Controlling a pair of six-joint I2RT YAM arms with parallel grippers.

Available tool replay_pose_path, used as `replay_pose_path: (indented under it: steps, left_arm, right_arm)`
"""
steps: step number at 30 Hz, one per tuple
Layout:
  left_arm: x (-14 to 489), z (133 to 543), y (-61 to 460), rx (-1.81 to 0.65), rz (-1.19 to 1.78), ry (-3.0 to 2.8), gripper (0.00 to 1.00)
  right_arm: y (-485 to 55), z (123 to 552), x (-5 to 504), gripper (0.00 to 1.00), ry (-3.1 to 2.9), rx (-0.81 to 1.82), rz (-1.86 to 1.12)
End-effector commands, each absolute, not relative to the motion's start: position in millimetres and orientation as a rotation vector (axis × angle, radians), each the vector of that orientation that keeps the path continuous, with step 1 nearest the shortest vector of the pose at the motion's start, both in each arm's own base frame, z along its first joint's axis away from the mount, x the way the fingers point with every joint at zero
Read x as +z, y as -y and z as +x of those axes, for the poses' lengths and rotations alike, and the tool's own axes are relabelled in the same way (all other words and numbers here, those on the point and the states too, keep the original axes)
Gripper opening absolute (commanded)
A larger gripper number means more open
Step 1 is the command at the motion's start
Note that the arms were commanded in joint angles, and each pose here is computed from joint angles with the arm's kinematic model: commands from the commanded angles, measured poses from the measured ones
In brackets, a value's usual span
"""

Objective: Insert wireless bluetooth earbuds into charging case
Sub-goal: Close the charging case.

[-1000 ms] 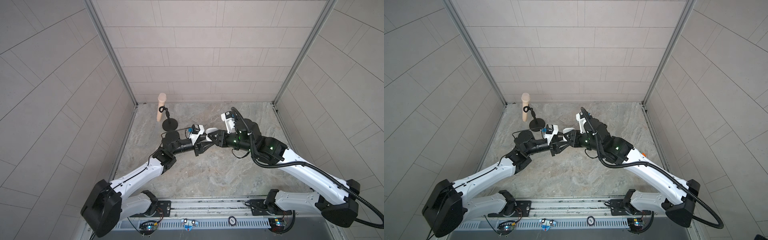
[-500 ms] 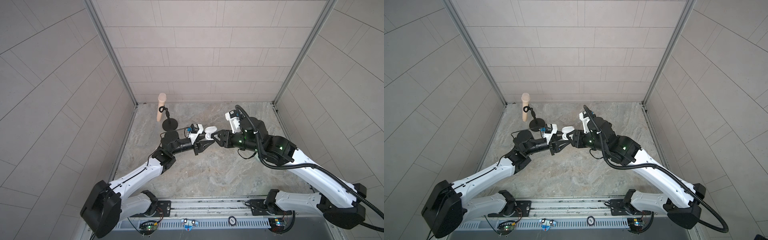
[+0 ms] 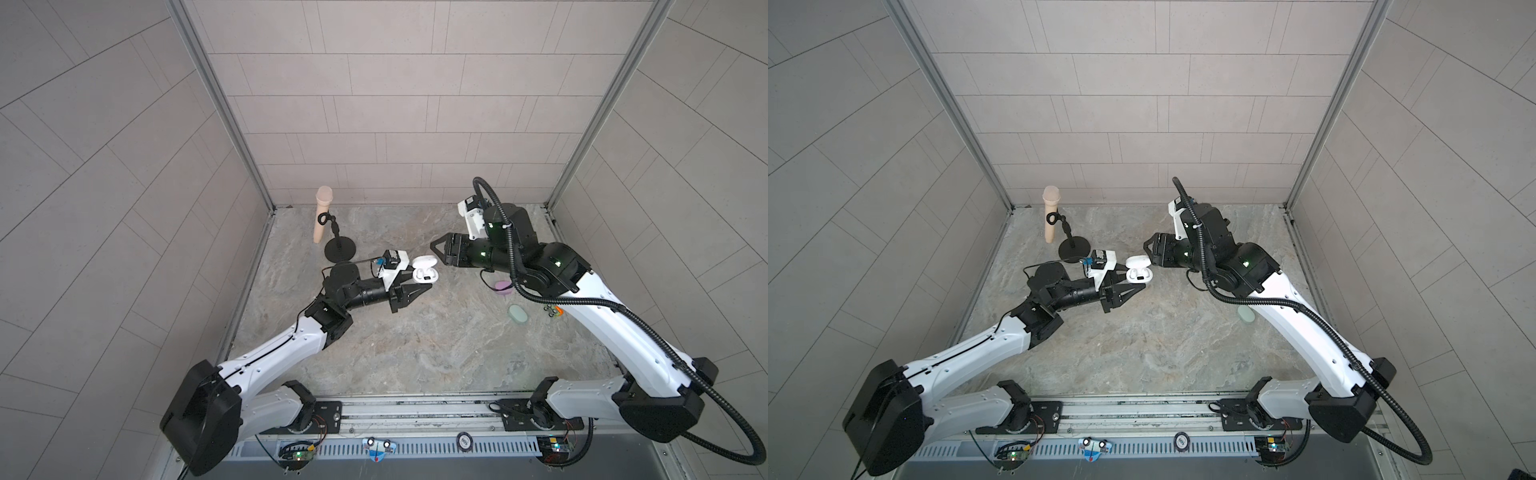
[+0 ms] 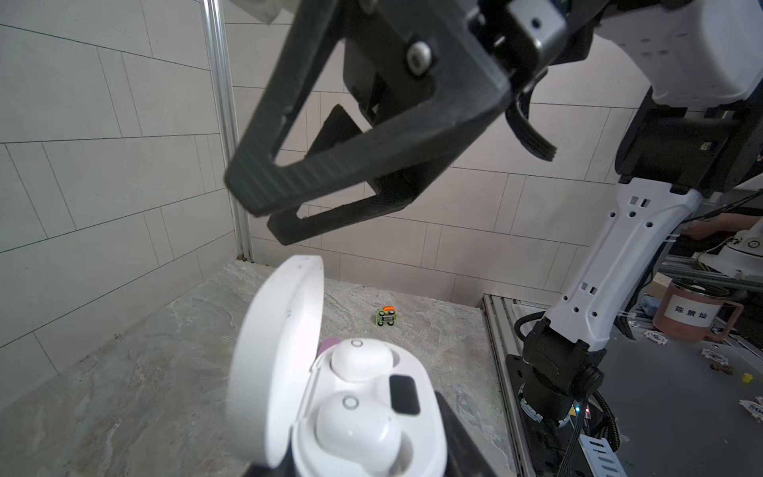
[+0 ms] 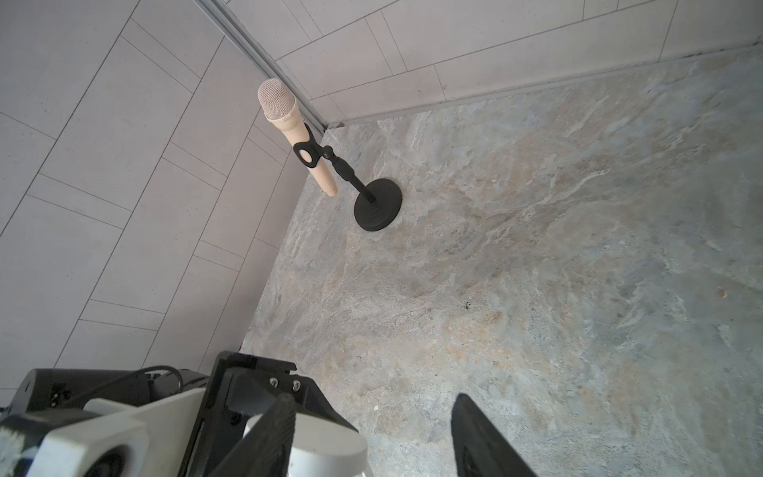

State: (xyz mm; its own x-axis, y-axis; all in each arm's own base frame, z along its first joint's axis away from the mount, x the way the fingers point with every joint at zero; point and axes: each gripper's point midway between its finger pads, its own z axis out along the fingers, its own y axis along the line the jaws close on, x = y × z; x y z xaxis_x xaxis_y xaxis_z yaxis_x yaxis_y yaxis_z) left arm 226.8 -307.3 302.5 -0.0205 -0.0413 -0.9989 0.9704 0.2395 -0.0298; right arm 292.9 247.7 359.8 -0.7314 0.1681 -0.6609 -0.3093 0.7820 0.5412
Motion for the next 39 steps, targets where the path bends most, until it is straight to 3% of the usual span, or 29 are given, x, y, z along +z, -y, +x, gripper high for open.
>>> replay_pose_path:
  steps: [1,9,26,32,39]
  left_arm:
    - [319.8,219.8,306.7,-1.059,1.002,-1.237,0.21]
    - [320.7,219.7,306.8,-1.058,1.002,-1.232,0.21]
    - [319.9,222.2,306.7,-1.044,0.996,-1.238,0.20]
    - [314.1,223.8,308.0,-1.041,1.004,-1.260,0.21]
    - [307.1,227.6,307.5,-1.003,1.016,-1.294,0.21]
  right_arm:
    - [-254.8,287.3,367.3,0.56,-2.253,0.885,-0.173]
    - [-270.7,279.6,352.8,0.44,-2.323,0.952,-0.230]
    - [-266.6,248.4,329.7,0.40,-2.404,0.882,-0.267]
    - [-261.4,250.2,335.8,0.69,-2.424,0.797,-0.272]
    - [-264.9,248.1,325.0,0.75,-2.490,0.708,-0.299]
